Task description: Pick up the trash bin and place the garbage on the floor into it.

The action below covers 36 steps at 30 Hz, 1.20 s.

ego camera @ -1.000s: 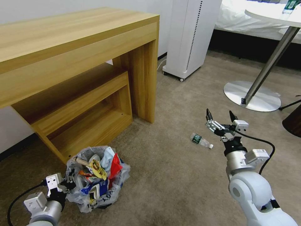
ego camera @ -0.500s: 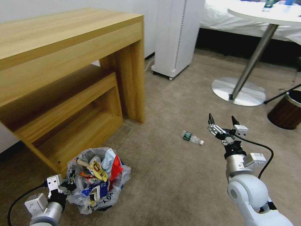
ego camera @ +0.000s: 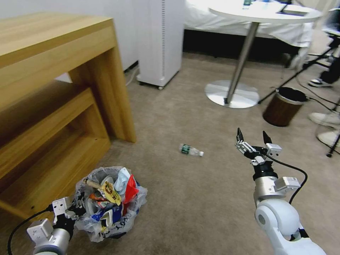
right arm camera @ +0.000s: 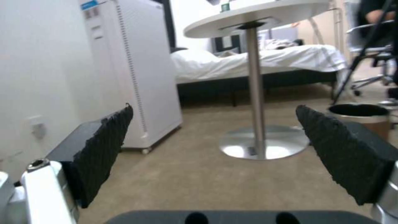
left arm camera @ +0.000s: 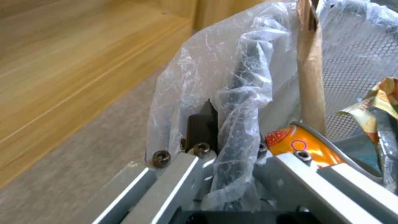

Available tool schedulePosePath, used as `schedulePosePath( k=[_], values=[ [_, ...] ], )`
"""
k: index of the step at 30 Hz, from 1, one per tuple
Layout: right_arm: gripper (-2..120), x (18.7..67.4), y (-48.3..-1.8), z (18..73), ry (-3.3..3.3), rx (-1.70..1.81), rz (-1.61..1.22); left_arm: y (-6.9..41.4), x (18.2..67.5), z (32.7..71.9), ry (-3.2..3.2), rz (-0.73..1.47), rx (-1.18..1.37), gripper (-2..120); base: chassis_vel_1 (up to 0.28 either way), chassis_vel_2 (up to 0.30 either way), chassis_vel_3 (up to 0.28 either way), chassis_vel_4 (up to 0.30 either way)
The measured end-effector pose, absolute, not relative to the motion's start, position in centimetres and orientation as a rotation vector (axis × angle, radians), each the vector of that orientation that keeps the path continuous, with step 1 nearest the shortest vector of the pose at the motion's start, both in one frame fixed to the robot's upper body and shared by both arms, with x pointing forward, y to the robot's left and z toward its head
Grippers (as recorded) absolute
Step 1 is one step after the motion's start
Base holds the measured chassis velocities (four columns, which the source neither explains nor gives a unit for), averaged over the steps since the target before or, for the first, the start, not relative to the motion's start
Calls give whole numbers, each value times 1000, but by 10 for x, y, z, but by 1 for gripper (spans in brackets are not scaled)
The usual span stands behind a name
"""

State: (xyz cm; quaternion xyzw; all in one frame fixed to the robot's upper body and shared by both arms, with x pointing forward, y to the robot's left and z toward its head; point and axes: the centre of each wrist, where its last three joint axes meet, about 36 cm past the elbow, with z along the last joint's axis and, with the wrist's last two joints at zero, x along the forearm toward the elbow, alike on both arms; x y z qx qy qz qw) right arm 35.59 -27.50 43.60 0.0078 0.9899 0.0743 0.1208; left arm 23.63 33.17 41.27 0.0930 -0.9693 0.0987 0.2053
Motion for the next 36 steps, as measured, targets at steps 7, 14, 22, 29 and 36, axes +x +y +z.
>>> schedulePosePath(
  k=[7, 14, 22, 29, 36],
  values=[
    [100, 357, -276, 432, 2890, 27, 196, 333, 236, 411, -2698, 274, 262, 1, -60, -56, -50, -53],
    [100, 353, -283, 434, 2895, 5, 151, 332, 236, 423, -2687, 285, 242, 1, 0, 0, 0, 0],
    [100, 351, -283, 436, 2909, -4, 146, 330, 233, 436, -2652, 293, 204, 1, 0, 0, 0, 0],
    [100, 348, -285, 438, 2913, -11, 138, 330, 233, 436, -2651, 289, 203, 1, 0, 0, 0, 0],
    [100, 346, -285, 441, 2911, -15, 138, 331, 232, 435, -2654, 290, 206, 1, -76, 83, 89, -66]
  ],
)
